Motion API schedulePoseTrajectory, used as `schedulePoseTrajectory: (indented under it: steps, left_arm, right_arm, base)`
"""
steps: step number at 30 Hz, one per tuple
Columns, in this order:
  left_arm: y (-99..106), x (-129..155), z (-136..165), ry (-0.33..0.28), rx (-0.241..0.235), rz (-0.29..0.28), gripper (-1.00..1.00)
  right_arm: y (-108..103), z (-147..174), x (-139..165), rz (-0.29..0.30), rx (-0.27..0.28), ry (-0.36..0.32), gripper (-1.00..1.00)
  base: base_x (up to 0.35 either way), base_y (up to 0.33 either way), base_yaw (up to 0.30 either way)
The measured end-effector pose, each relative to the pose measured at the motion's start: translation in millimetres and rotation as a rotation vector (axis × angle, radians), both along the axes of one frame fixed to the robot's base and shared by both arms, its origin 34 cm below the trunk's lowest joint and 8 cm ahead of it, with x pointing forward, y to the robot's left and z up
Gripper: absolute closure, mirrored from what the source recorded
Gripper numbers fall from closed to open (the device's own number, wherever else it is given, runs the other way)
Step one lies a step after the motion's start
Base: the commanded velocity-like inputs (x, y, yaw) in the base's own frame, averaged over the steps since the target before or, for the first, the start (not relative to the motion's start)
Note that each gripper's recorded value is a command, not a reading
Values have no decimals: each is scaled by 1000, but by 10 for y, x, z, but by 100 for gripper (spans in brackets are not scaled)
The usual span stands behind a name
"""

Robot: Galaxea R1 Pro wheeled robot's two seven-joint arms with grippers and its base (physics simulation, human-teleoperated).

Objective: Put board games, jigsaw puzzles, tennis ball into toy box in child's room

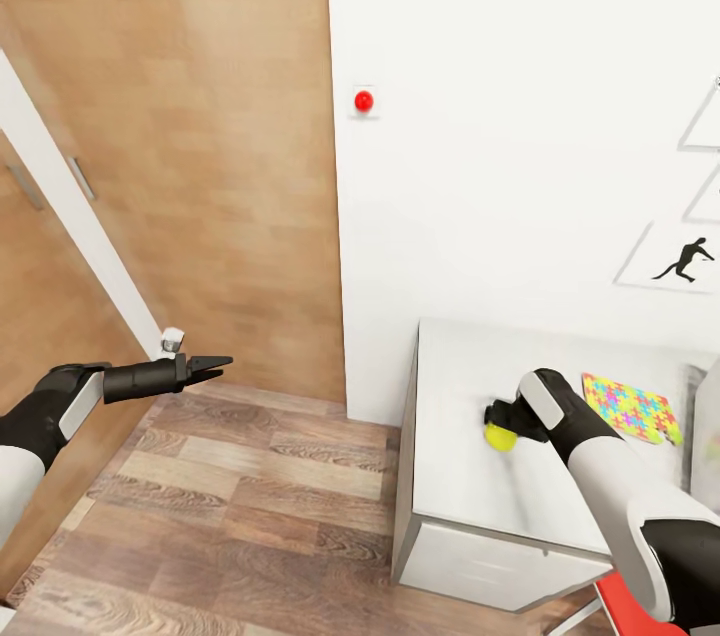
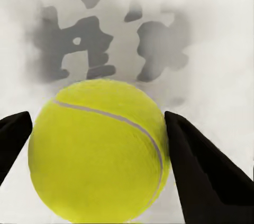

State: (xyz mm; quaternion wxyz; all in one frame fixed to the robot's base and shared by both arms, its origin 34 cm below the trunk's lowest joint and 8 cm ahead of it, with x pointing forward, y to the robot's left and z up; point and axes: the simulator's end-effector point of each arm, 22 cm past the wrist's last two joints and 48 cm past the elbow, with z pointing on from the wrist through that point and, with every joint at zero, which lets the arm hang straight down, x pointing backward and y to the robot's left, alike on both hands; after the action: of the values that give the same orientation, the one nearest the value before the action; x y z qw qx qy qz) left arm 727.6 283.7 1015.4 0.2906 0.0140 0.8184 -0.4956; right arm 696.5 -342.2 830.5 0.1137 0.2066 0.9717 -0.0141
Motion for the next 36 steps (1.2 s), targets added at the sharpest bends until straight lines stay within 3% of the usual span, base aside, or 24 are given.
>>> schedulePoseTrajectory:
  steps: [10,15,19,24,32,36]
  left_arm:
    - [-1,-3,97,-16,0,0,-100]
    - [1,-9,147,-23,1,-2,-100]
    - [-22,-1,241,-46,3,-11,-100]
    - [-42,7,339,-69,7,-18,-100]
    - [-46,0,428,-85,7,-19,-100]
    - [-48,-3,473,-92,5,-20,-100]
  right_arm:
    - [4,159,95,4,-3,-37,100]
    - [89,515,339,39,-4,-147,100]
    - [227,790,337,104,11,-196,100]
    - [310,1028,221,131,29,-277,100]
    - [171,1473,-135,87,34,-453,100]
    - [279,1530,-313,77,107,-487,100]
  base:
    - [-19,-18,0]
    - [-113,-93,0]
    - [-23,-20,0]
    - [-3,-3,0]
    - [0,0,0]
    - [0,-12,0]
